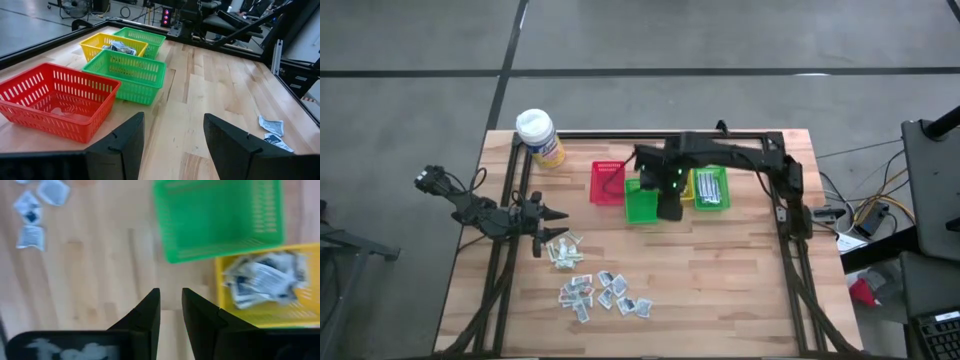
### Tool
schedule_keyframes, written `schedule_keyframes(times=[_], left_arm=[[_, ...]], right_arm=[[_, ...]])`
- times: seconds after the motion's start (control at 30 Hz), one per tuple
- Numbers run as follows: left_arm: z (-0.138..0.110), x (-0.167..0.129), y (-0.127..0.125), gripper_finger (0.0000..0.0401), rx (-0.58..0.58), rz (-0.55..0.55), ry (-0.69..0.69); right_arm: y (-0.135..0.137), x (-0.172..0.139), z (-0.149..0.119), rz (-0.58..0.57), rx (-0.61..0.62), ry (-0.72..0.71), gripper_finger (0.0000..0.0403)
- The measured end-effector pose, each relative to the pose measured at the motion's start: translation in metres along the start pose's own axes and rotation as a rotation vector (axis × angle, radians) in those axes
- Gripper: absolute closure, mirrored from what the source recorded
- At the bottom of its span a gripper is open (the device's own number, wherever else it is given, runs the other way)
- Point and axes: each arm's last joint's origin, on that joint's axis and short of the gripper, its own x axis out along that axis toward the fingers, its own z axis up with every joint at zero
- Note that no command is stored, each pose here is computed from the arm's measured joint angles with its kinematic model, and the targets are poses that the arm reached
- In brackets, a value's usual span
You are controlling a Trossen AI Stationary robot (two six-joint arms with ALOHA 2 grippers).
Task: Pick & Place First Aid Supplies
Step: Put the alcohol pad into the yellow basket
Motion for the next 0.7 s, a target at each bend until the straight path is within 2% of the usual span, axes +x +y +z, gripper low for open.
schedule_keyframes(times=[0.33, 0.7], left_arm=[[0.0, 0.0, 0.0, 0.0204, -0.001, 0.0, 0.0], [0.0, 0.0, 0.0, 0.0204, -0.001, 0.001, 0.0]], right_arm=[[0.091, 0.016, -0.009, 0.043, -0.02, 0.008, 0.0329], [0.167, 0.03, -0.011, 0.162, 0.002, -0.167, 0.0293]])
